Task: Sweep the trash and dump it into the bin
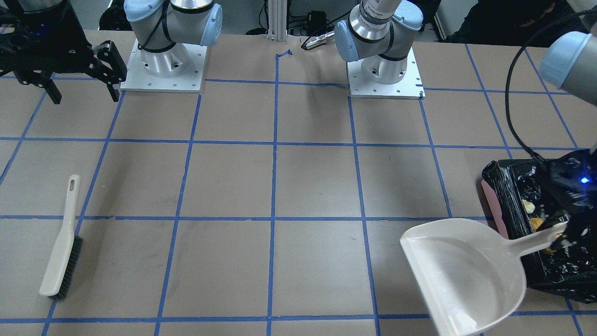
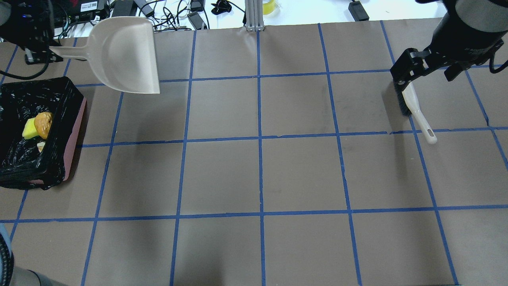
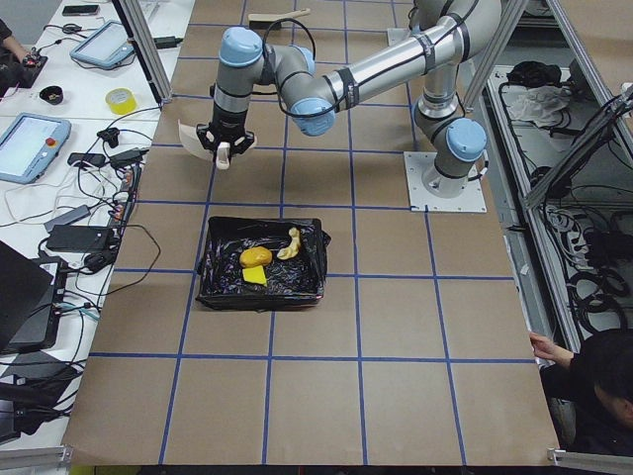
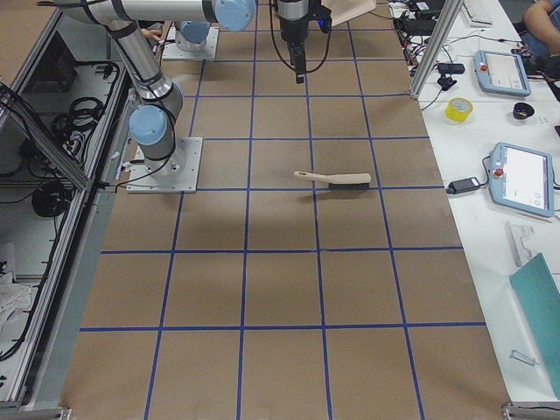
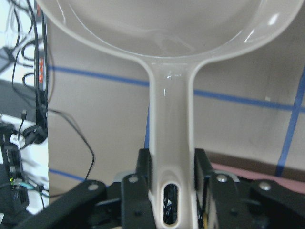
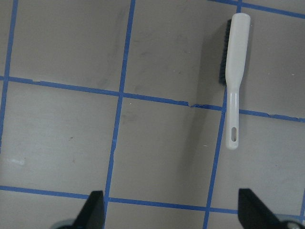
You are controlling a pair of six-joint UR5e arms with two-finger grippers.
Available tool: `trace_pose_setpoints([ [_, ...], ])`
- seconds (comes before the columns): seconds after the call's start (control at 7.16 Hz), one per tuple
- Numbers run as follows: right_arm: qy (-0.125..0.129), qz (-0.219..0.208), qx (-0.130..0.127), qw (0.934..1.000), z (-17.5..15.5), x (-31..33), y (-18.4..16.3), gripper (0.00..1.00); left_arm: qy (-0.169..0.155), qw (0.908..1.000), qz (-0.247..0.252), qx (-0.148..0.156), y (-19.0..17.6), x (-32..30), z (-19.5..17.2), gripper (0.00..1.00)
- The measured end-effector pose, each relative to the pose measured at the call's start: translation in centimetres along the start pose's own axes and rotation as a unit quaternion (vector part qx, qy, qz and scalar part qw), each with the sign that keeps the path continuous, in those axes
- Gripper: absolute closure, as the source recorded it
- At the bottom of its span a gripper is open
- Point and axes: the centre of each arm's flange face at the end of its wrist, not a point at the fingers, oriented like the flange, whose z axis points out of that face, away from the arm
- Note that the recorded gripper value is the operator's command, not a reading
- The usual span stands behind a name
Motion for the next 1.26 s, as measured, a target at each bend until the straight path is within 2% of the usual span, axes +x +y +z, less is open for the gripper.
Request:
trace_pose_setpoints([
  [0.14, 0.0, 0.0, 0.0, 1.0, 0.0, 0.0, 0.0, 0.0, 0.026, 0.9987, 0.009, 0.043, -2.5, -0.1, 3.4, 1.0],
  [0.28, 0.0, 0.0, 0.0, 1.0, 0.0, 0.0, 0.0, 0.0, 0.053, 0.9962, 0.022, 0.066, -4.0, 0.0, 6.9, 1.0],
  [0.42, 0.0, 0.0, -0.001, 1.0, 0.0, 0.0, 0.1, 0.0, 0.075, 0.9935, 0.043, 0.075, -4.4, 0.1, 9.9, 1.0],
  [0.84, 0.003, 0.0, -0.001, 1.0, 0.0, 0.0, 0.1, 0.0, 0.127, 0.9855, 0.089, 0.068, -4.0, 1.1, 14.5, 1.0],
  [1.12, 0.006, -0.002, 0.0, 1.0, -0.2, 0.1, 0.2, 0.0, 0.139, 0.9828, 0.098, 0.073, -4.6, 1.5, 15.6, 0.98],
  [1.26, 0.006, -0.002, 0.001, 1.0, -0.2, 0.1, 0.2, 0.0, 0.142, 0.9829, 0.092, 0.073, -5.0, 1.7, 15.8, 0.72],
])
